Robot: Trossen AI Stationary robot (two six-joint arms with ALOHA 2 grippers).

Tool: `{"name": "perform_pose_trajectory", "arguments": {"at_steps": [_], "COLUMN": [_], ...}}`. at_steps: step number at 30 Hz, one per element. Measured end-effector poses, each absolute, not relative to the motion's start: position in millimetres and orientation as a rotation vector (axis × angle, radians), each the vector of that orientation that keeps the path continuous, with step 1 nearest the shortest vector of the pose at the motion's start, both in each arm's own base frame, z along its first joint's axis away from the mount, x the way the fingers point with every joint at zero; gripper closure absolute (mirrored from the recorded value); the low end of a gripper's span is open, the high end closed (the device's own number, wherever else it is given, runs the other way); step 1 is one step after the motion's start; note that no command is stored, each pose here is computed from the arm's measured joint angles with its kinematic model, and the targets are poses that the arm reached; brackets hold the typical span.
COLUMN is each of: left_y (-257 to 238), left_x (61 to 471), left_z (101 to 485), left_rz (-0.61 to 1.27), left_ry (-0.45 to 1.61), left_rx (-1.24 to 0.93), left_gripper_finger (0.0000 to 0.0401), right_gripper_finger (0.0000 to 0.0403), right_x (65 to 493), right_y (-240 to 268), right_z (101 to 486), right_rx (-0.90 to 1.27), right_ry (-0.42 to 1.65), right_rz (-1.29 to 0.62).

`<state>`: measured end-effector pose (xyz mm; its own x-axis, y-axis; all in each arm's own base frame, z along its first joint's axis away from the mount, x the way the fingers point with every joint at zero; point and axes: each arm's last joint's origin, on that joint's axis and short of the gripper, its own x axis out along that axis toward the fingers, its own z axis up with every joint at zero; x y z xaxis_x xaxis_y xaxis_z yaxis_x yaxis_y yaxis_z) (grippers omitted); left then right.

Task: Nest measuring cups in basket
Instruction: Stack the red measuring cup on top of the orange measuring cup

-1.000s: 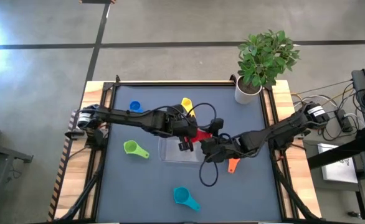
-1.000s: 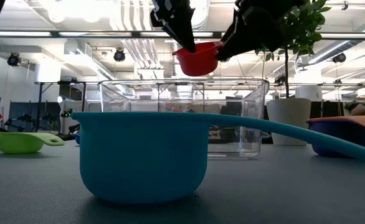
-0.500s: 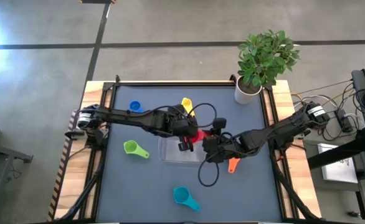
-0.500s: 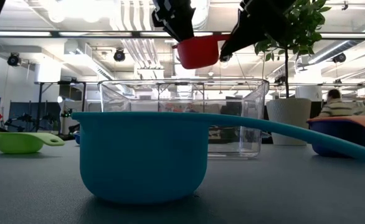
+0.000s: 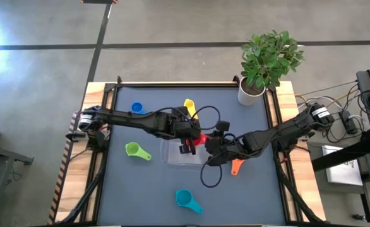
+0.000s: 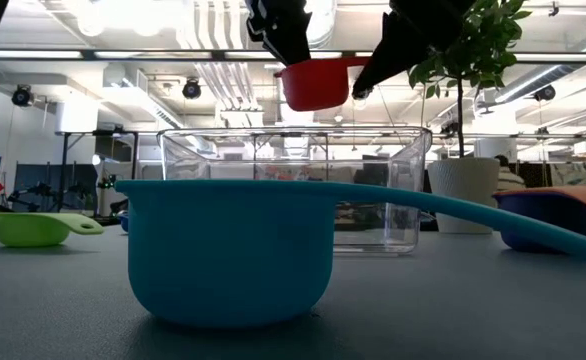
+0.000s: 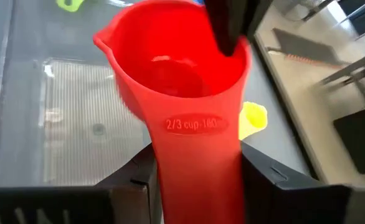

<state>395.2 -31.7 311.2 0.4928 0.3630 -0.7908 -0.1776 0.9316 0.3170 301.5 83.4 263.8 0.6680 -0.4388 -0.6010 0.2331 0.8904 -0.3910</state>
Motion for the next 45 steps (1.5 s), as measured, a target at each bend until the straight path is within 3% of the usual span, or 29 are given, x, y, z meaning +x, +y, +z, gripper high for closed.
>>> {"name": "perform_pose_trajectory", "arguments": {"at_steps": [7,20,27,34,45], "left_y": [-31,-30,-30,-30,-29], "left_x": [395,397,397,397,392], "left_z": [312,313,314,314,328], "left_rz": [0.341,0.361,0.368,0.382,0.426], "left_ry": [1.004,0.978,0.971,0.964,0.937], "left_rx": [0.227,0.229,0.23,0.232,0.253], "left_gripper_finger": [0.0401,0.0401,0.0401,0.0399,0.0294], "right_gripper_finger": [0.0246,0.0244,0.0276,0.0276,0.0277], "right_x": [301,302,302,302,297], "right_y": [84,83,83,83,80], "right_z": [263,265,265,265,262], "right_rx": [-0.262,-0.305,-0.322,-0.335,-0.311], "right_ry": [0.745,0.726,0.732,0.731,0.756], "right_rz": [-0.387,-0.412,-0.406,-0.419,-0.493]}}
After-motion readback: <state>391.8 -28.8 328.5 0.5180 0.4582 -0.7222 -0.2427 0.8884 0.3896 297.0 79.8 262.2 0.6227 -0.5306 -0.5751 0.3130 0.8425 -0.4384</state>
